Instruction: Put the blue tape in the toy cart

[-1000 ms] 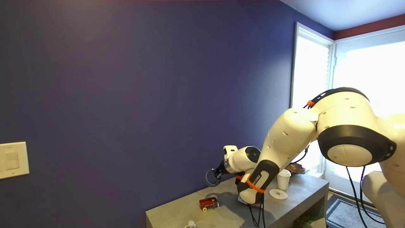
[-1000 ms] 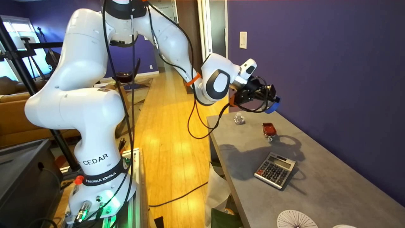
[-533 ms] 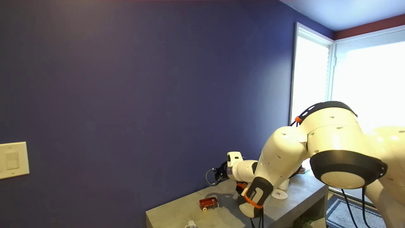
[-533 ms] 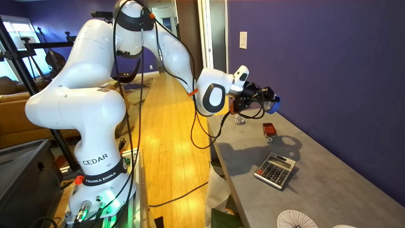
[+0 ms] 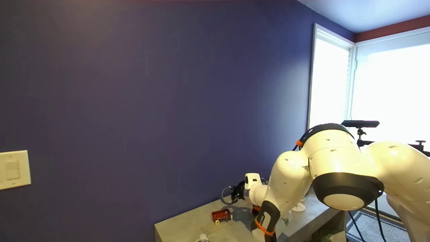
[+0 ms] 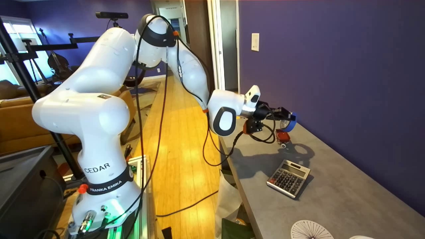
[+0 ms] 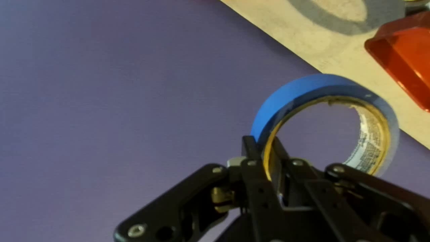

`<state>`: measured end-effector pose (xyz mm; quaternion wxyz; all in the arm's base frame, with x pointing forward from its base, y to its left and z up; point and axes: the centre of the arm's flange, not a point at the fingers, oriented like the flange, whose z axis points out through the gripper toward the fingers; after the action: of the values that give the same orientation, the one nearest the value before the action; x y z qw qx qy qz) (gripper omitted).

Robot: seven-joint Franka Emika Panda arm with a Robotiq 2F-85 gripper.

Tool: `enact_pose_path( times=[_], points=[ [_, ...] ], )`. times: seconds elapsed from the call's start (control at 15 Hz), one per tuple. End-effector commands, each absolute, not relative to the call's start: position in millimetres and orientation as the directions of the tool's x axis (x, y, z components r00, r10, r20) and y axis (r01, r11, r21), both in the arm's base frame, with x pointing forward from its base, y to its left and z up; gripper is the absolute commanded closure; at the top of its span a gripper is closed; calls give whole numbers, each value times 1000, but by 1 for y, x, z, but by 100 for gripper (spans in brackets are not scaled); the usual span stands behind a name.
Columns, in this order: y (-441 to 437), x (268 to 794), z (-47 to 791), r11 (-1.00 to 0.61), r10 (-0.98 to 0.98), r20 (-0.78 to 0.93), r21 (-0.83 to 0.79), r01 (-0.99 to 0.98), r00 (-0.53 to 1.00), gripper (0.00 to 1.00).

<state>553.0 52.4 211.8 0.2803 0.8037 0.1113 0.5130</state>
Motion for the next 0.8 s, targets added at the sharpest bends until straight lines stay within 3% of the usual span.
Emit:
enact_pose_path(
  times=[0.0, 0.73],
  points=[
    [54, 561, 193, -807, 482, 772, 575, -133, 414, 97],
    [64, 559, 160, -802, 532, 768, 592, -80, 358, 97]
  ],
)
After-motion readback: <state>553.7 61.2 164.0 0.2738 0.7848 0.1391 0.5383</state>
